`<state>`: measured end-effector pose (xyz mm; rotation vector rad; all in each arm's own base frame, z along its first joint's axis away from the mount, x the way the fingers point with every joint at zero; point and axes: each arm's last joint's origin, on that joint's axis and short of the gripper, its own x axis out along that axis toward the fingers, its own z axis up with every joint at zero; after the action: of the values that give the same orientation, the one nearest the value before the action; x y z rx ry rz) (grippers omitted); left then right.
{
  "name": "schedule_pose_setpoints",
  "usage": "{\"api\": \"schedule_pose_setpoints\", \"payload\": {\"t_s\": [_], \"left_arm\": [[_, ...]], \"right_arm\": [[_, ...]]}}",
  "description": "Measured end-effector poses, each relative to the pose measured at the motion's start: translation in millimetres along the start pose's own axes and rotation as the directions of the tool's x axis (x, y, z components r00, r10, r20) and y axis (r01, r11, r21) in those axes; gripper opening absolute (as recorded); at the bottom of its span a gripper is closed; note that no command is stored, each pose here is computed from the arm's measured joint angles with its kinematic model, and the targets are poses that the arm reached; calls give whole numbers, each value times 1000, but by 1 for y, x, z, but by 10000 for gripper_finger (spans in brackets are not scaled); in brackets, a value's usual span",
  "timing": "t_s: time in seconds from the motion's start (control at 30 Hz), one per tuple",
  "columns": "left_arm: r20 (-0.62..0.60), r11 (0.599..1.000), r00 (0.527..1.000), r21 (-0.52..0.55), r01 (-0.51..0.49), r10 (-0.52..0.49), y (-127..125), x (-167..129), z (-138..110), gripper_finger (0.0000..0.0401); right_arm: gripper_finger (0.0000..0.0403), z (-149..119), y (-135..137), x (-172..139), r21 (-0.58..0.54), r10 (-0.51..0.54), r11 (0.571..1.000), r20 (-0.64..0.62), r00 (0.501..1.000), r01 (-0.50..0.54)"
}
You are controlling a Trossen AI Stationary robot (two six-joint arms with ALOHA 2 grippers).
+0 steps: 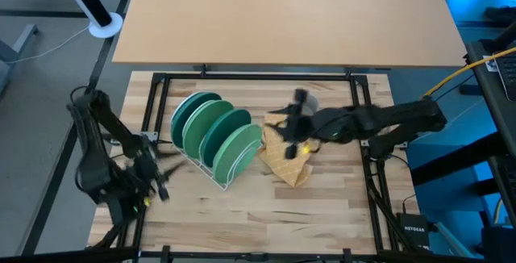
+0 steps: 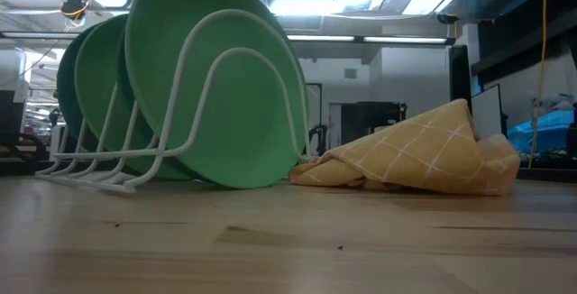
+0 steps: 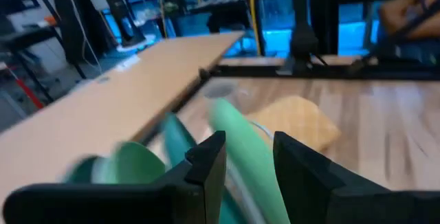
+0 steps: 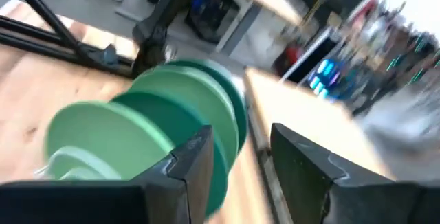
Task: Sort dishes
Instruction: Return to Home Position
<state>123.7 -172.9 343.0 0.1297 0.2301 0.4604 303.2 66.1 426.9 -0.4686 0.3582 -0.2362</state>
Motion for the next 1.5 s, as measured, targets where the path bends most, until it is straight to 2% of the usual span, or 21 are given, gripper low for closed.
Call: {"api": "schedule_pose_setpoints", "payload": {"t_s": [0.1,0.2,0.3,0.4,0.57,0.73,0.93,1.03,1.13,1.27,1.37,1.5], "left_arm": [[15,1000,1000,-19,4,-3,29,-3,11,113],[22,1000,1000,7,18,-18,48,-4,12,113],[26,999,999,24,31,-32,58,-4,2,113],[26,999,999,-9,41,-41,61,-2,-18,113],[26,993,998,-104,61,-58,54,4,-63,113],[27,968,996,-231,93,-90,39,10,-103,113],[-25,894,971,-397,208,-237,5,16,-136,113],[-13,853,943,-432,294,-332,-13,21,-145,113],[26,828,911,-405,387,-413,-28,33,-147,113],[90,826,866,-266,498,-493,-40,50,-139,113],[167,825,834,-136,548,-526,-39,57,-125,113],[251,840,814,-4,542,-524,-23,52,-104,113]], "right_arm": [[151,-11,-20,-30,131,81,989,-61,995,-72],[151,-26,-29,-48,242,152,961,-75,986,-130],[151,-43,-25,-54,290,169,946,-54,984,-146],[151,-65,-19,-57,330,167,933,-53,984,-141],[151,-105,-3,-52,412,110,907,-20,994,-92],[151,-136,12,-48,505,107,855,45,993,-115],[151,-163,26,-42,569,128,815,12,992,-112],[151,-169,30,-39,582,138,804,11,990,-118],[151,-168,33,-38,593,189,779,85,978,-203],[151,-161,30,-45,590,259,741,192,947,-322],[151,-156,23,-56,585,265,720,264,927,-373],[151,-153,8,-77,550,226,738,344,911,-391]]}}
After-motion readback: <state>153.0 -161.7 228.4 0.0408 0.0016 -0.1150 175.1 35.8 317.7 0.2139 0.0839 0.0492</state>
